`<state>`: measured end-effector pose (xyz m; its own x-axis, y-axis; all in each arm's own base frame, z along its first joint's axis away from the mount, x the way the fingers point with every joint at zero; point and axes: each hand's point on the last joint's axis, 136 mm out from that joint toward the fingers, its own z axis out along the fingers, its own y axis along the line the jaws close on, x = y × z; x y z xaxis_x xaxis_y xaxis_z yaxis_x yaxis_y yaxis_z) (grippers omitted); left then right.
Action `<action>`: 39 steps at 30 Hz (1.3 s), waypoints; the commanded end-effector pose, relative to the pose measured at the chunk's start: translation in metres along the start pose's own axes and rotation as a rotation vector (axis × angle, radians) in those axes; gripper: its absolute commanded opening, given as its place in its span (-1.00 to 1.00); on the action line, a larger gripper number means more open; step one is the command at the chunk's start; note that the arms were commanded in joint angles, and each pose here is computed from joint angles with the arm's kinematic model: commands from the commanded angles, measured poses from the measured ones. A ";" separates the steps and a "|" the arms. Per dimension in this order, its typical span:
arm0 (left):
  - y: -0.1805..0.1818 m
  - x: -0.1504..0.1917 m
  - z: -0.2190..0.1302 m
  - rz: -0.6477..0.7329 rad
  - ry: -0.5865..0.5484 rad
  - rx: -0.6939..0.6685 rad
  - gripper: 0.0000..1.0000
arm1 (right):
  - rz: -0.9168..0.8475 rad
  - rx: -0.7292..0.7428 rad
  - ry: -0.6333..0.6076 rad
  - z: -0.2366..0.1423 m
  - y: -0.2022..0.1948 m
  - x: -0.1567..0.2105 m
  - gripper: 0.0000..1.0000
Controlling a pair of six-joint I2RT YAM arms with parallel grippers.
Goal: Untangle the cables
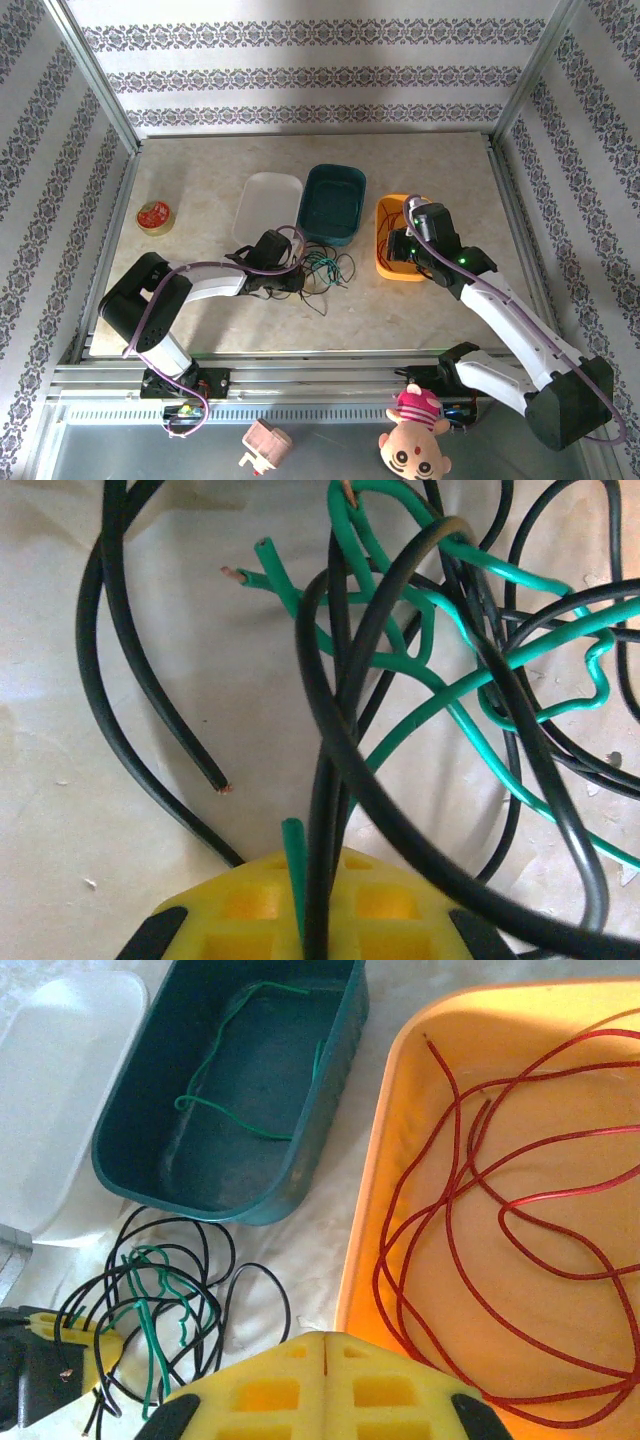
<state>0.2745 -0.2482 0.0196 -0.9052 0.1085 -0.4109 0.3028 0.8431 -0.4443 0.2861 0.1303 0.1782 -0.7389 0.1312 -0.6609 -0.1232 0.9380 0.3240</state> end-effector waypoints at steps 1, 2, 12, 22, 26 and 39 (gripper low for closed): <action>0.023 0.036 0.002 -0.052 0.121 -0.090 -1.00 | -0.066 -0.109 0.045 0.001 0.024 0.003 -0.83; 0.020 0.035 0.003 -0.048 0.119 -0.071 -1.00 | -0.083 -0.170 0.090 0.005 0.038 0.011 -0.70; 0.011 0.028 0.001 -0.038 0.097 -0.033 -1.00 | -0.226 -0.332 0.380 0.062 0.107 0.075 -0.09; 0.012 0.026 -0.002 -0.023 0.091 -0.044 -1.00 | -0.229 -0.284 0.441 0.096 0.100 0.089 -0.89; 0.013 0.029 -0.001 -0.023 0.099 -0.044 -1.00 | -0.237 -0.288 0.392 0.088 0.101 0.080 -1.00; 0.015 0.035 0.005 -0.028 0.126 -0.041 -0.48 | -0.224 -0.311 0.132 0.035 0.116 0.014 -1.00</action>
<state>0.2696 -0.2538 0.0227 -0.9101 0.1169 -0.3975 0.3135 0.8216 -0.4762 0.2709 0.2574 0.1539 -0.7990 -0.1906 -0.5703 -0.4782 0.7764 0.4105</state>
